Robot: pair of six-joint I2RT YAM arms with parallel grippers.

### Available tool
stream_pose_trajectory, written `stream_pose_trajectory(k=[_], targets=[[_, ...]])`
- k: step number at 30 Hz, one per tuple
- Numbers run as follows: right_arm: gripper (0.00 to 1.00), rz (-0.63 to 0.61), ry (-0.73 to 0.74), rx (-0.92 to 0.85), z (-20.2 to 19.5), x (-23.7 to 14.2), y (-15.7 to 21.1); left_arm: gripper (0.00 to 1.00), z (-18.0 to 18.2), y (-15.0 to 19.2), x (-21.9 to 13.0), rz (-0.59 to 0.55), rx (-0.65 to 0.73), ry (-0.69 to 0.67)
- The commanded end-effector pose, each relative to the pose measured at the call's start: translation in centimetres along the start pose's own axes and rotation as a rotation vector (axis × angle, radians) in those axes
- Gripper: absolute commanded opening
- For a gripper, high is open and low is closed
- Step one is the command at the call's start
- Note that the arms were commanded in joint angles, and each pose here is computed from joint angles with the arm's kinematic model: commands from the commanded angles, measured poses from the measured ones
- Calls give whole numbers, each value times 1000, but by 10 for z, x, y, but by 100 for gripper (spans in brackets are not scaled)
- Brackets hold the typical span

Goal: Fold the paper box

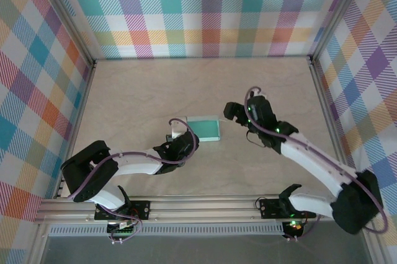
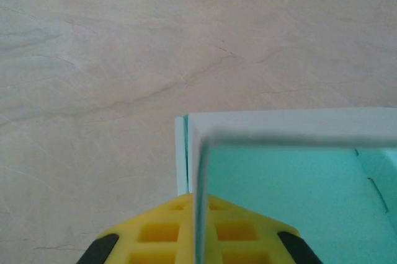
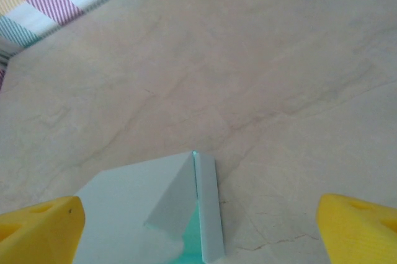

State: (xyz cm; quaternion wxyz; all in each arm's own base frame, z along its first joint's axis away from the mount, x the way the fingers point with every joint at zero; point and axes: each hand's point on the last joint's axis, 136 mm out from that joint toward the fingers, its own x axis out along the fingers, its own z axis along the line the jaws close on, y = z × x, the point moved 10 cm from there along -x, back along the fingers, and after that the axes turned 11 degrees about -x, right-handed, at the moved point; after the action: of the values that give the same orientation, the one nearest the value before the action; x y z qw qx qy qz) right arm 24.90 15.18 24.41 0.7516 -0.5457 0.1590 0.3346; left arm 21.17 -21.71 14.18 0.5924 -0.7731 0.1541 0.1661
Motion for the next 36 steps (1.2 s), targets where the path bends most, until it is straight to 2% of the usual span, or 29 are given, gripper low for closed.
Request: stream_pose_trajectory(k=[1,6,8,9,10,11,12,14,15,19,23,27,32,36], targets=[[97,215,-109,25,13,23,7,16,-3,3,-1,12,44,-16],[96,307,-146,35,22,62,11,23,-1,2,-7,8,64,-24],[95,335,-135,47,21,73,16,31,-1,1,-10,19,77,-12],[95,345,-130,50,20,76,18,39,-1,0,-12,23,87,-5],[94,353,-126,55,20,79,20,61,-2,1,-15,27,100,7],[94,358,-127,57,19,81,21,74,-3,2,-19,30,117,26],[94,363,-128,58,19,83,22,82,-3,3,-22,34,134,38],[93,371,-126,60,18,86,25,90,-3,7,-30,54,166,61],[94,375,-124,59,18,87,26,97,-4,9,-35,60,182,70],[93,397,-132,42,16,96,33,100,-7,19,-61,72,252,169],[91,380,-179,-13,14,103,41,100,-5,21,-85,42,217,379],[86,369,-175,-83,10,108,47,100,-9,1,-100,4,224,492],[79,393,-175,-116,7,116,55,100,-16,-30,-112,-60,213,542],[75,402,-190,-145,6,122,59,98,-3,-43,-88,2,47,473]])
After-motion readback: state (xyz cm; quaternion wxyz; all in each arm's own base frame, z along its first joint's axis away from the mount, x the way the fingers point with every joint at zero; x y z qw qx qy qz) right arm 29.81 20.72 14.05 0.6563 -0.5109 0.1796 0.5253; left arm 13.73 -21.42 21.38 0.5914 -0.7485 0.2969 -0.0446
